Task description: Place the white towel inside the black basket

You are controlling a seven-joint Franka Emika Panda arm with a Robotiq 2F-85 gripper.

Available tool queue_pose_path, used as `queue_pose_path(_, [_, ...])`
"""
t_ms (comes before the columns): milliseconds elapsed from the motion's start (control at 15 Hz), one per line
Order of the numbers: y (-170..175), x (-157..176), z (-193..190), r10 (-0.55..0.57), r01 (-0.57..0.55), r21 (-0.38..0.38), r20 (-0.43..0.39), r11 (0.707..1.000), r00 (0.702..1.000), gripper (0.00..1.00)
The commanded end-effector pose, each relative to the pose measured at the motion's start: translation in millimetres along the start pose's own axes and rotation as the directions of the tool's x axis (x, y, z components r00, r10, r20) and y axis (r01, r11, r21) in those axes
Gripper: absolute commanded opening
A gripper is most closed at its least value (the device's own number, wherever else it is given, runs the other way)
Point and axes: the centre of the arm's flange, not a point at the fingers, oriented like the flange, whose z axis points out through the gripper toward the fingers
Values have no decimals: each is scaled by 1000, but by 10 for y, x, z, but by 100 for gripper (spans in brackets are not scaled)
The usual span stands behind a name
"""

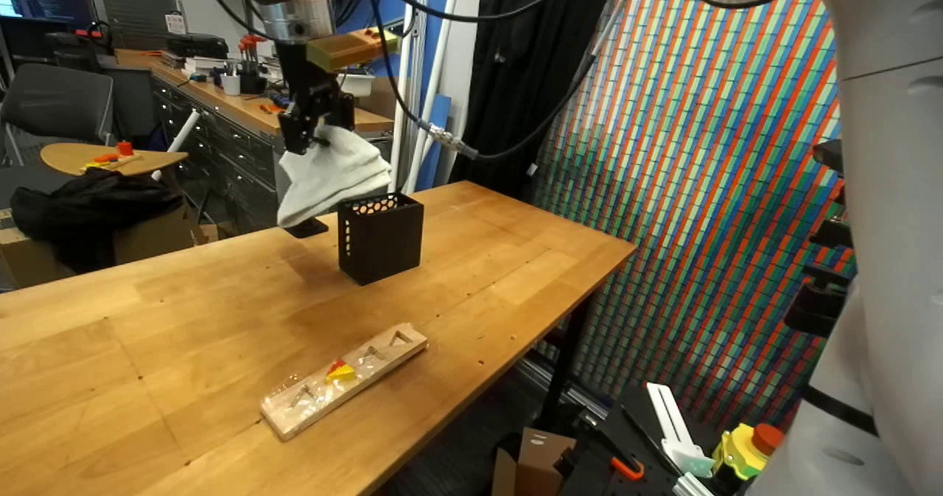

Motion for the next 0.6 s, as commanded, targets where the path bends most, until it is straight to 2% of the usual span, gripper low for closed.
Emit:
queue_pose_path(0, [506,-410,-105,-39,39,-7,3,999,999,1])
queue_pose_path(267, [931,-515,30,-67,66,17,14,998,998,1])
queue_pose_path(533, [1141,-536,220,-93,92,42,27,995,995,0])
